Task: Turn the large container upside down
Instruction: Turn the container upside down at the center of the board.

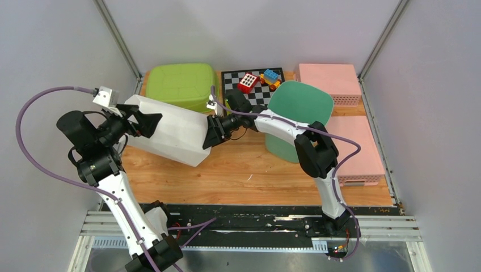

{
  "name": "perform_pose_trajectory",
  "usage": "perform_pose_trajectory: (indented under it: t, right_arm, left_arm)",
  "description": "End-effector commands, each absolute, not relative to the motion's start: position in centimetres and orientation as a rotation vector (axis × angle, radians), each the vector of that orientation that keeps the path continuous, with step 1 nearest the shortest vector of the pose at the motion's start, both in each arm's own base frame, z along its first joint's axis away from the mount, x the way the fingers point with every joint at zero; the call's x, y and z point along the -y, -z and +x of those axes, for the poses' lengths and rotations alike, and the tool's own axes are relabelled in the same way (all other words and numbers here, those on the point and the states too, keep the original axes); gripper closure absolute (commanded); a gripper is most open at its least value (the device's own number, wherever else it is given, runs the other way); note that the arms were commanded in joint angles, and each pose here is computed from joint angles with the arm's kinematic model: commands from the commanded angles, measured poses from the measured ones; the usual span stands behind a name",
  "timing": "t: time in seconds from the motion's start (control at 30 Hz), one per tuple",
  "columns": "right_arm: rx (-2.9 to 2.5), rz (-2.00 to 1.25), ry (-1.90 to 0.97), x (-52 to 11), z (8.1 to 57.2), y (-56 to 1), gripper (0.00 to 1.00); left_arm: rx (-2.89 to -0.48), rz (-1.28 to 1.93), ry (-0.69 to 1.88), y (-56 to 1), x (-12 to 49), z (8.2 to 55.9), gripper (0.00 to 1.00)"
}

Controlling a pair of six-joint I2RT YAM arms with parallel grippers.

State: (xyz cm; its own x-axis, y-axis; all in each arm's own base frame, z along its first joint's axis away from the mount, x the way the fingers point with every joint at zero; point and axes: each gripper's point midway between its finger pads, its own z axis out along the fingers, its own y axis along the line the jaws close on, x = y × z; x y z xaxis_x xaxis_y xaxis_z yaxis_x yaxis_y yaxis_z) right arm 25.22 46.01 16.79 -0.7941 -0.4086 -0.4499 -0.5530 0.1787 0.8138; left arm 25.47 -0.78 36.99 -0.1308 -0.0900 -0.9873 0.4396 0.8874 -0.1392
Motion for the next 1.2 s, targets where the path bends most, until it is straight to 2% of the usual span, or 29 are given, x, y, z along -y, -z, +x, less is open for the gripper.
perform_pose_trajectory:
  t: [0.0,0.67,1.17]
  right_arm:
    - [-2.101,-1.130,-1.835,-48.7,22.3,-18.7,0.42]
    - [-2.189,-1.179,-1.864,-50.8,20.6,-14.7,0.42]
    - [-2.240,-1.201,-1.585,-48.1,23.8,-13.3,0.41]
  left_arm:
    - [-1.690,0.322,0.630,-35.7,3.9,23.1,0.00]
    - [-1.719,0.370,0.454,-33.9,3.5,21.8,0.00]
    - [-1.706,0.384,0.506,-32.9,3.8,22.0,0.00]
